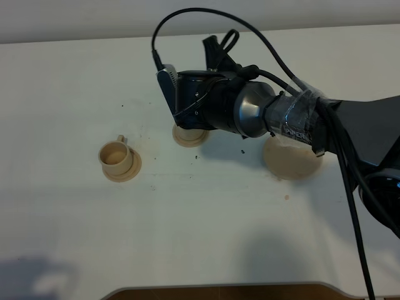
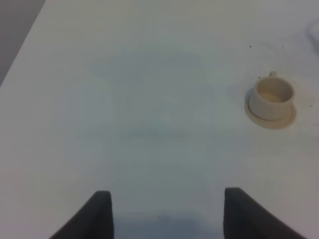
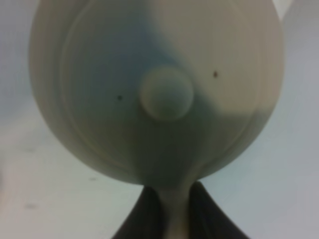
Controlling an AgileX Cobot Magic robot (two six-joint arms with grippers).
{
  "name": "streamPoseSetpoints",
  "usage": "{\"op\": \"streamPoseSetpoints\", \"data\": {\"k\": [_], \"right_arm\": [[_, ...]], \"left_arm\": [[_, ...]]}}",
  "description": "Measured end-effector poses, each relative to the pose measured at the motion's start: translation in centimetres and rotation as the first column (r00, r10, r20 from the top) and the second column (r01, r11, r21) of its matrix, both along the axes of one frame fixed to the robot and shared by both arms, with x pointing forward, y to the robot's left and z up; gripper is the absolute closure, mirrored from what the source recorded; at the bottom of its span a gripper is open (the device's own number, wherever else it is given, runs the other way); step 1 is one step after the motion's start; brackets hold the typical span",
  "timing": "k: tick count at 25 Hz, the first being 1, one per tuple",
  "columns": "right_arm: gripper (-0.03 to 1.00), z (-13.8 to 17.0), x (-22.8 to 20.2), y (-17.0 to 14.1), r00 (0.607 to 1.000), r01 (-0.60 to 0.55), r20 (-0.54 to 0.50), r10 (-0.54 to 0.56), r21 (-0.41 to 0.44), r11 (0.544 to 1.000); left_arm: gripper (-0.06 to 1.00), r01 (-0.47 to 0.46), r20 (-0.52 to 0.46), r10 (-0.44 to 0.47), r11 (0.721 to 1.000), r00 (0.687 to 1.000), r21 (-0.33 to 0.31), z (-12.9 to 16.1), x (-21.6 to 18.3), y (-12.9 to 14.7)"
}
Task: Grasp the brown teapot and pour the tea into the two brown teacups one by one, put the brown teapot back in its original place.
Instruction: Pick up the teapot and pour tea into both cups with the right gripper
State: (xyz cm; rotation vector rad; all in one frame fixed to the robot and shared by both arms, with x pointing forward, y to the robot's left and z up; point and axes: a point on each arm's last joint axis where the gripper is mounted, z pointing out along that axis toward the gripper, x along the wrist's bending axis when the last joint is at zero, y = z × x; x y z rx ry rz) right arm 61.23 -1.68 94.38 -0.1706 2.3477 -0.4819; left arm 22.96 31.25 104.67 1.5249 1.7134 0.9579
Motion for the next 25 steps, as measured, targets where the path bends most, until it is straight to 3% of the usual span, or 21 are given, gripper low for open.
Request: {"op": "streamPoseSetpoints", "data": {"k": [4, 8, 11, 14, 20, 25], "right_arm": [[0.85, 0.5, -0.3, -0.1, 0.987, 0.159, -0.014, -0.158, 0.111, 0.981], [0.85, 2.5, -1.1, -0.7, 0.953, 0.301, -0.042, -0.299, 0.196, 0.933], [0.85, 4.0, -1.7, -1.5, 0.912, 0.411, -0.125, -0.392, 0.281, 0.867], [0.85, 4.2, -1.7, -2.7, 0.840, 0.540, -0.270, -0.470, 0.339, 0.771], [0.85, 3.1, -0.9, -3.4, 0.731, 0.676, -0.478, -0.486, 0.409, 0.614], [0.85, 1.0, -0.4, -2.9, 0.708, 0.698, -0.525, -0.472, 0.419, 0.581]], "left_arm": [[0.45, 0.000, 0.000, 0.000, 1.000, 1.000, 0.000, 0.0, 0.0, 0.0], [0.45, 0.000, 0.000, 0.000, 1.000, 1.000, 0.000, 0.0, 0.0, 0.0], [0.45, 0.000, 0.000, 0.000, 1.000, 1.000, 0.000, 0.0, 0.0, 0.0], [0.45, 0.000, 0.000, 0.000, 1.000, 1.000, 0.000, 0.0, 0.0, 0.0], [0.45, 0.000, 0.000, 0.000, 1.000, 1.000, 0.000, 0.0, 0.0, 0.0], [0.45, 0.000, 0.000, 0.000, 1.000, 1.000, 0.000, 0.0, 0.0, 0.0]]}}
